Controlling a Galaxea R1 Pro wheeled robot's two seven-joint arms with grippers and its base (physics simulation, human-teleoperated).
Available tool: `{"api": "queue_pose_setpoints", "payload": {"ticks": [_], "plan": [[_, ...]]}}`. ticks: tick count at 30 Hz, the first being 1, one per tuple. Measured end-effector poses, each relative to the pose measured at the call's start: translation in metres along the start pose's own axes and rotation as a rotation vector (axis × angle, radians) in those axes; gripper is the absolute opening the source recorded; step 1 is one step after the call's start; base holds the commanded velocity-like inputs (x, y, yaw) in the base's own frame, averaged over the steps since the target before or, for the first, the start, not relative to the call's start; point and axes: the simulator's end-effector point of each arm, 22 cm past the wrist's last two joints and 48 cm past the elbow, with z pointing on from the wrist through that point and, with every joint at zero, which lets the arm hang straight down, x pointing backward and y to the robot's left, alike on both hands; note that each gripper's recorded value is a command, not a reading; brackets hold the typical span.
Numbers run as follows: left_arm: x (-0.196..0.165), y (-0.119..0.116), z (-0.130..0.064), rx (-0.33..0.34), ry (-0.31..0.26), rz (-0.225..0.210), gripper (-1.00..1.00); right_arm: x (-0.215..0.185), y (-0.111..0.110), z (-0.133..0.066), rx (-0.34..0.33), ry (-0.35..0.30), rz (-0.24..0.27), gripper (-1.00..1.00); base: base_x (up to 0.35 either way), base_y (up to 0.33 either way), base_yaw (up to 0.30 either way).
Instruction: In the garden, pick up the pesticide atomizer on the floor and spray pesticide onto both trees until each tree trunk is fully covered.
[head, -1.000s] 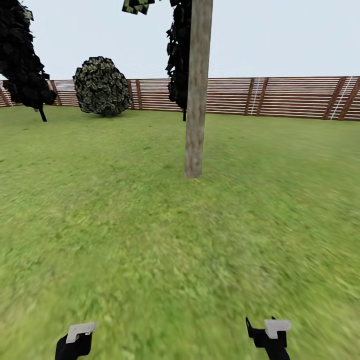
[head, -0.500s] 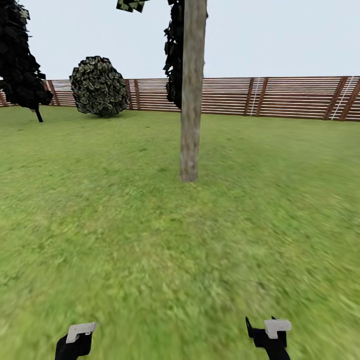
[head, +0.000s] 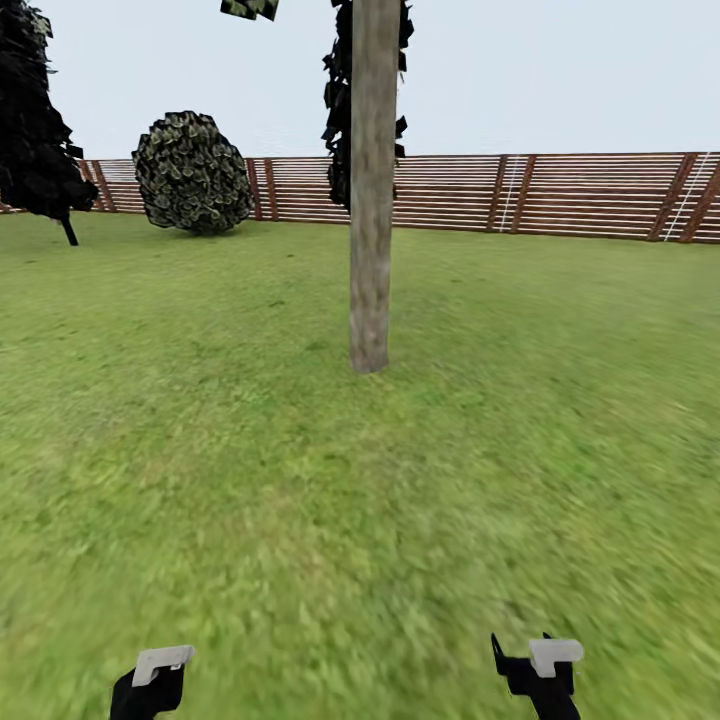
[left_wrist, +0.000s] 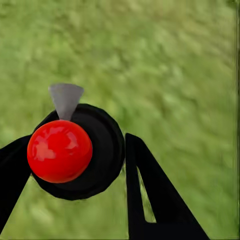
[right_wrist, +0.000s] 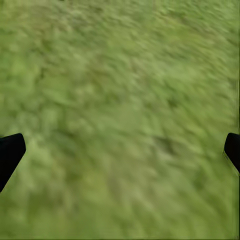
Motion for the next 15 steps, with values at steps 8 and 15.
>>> {"api": "queue_pose_setpoints", "payload": {"ticks": [8,15], "plan": [[0.0,0.0,0.0,0.0,0.0,0.0,-1.0,0.0001,0.0001,0.0,0.0,0.0,0.0,1.0,0.3,-0.197,0.0],[0.0,0.0001,0.0,0.0,0.0,0.0,-1.0,0.0003,0.0001,0.0,-0.001,0.001,0.0,1.0,0.299,-0.197,0.0]]}}
